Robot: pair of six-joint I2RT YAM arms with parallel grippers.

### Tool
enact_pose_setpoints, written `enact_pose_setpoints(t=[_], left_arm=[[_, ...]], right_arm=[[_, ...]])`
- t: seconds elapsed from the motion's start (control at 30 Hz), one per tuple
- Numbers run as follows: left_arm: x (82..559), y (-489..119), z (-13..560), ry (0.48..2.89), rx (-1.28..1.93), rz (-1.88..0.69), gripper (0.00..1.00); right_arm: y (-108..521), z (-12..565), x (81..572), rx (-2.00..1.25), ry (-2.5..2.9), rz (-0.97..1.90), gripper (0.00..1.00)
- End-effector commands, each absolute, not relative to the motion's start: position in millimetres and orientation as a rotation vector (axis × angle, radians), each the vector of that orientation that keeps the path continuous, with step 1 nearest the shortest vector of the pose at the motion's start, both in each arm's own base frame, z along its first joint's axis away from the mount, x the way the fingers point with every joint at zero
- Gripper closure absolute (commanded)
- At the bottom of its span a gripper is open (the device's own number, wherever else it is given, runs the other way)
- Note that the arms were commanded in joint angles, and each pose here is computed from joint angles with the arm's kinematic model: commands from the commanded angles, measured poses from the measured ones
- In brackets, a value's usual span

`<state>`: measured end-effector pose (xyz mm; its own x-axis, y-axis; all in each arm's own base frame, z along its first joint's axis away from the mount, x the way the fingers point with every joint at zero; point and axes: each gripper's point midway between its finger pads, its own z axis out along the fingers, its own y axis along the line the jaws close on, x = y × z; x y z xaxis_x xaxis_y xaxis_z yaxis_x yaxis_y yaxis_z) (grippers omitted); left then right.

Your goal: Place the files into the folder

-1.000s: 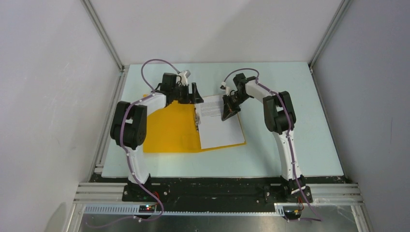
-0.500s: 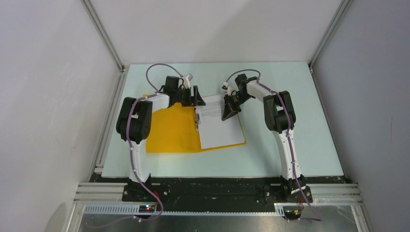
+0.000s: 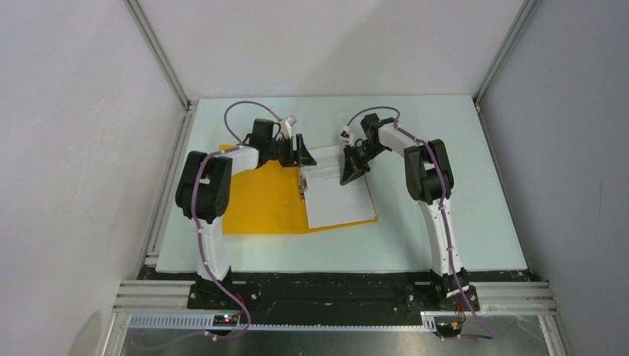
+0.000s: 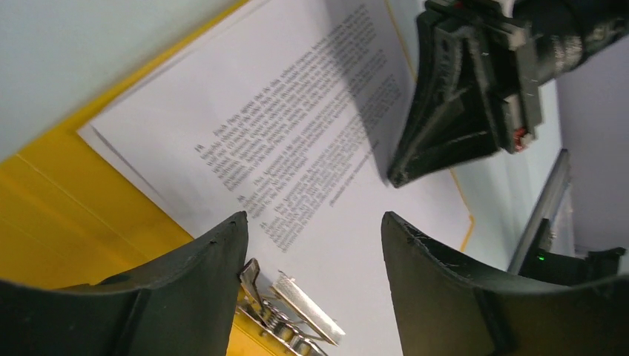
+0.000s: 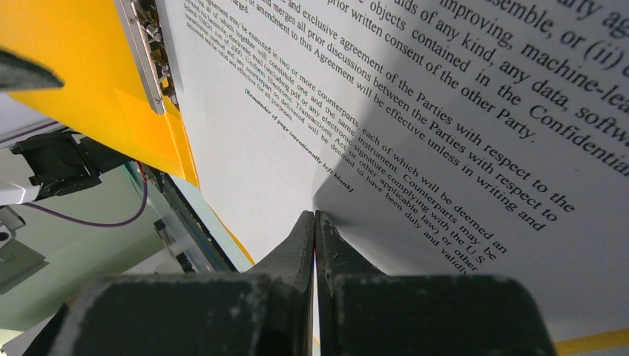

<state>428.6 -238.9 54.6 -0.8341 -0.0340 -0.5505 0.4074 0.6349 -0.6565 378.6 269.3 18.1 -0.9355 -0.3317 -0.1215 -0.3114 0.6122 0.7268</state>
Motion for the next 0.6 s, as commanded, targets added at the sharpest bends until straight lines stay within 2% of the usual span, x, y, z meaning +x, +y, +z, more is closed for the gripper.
enact_pose_setpoints(t=[0.0,0.3,0.57], left_arm=[[418.2,-251.2,108.6,2.203,0.352,-1.216,0.29],[388.4,-253.4,122.8,2.193,0.358,-1.269,0.3],[368.1,-251.7,111.0,2.241,0.333,-1.277,0.29]], right_arm=[[265.5,0.4,386.8,0.589,-2.845,-1.184,1.0],[265.8,-0.1,386.4,0.602,-2.851,-1.174,1.0],[268.0,4.0,386.6,0.621,-2.863,-1.166,1.0]])
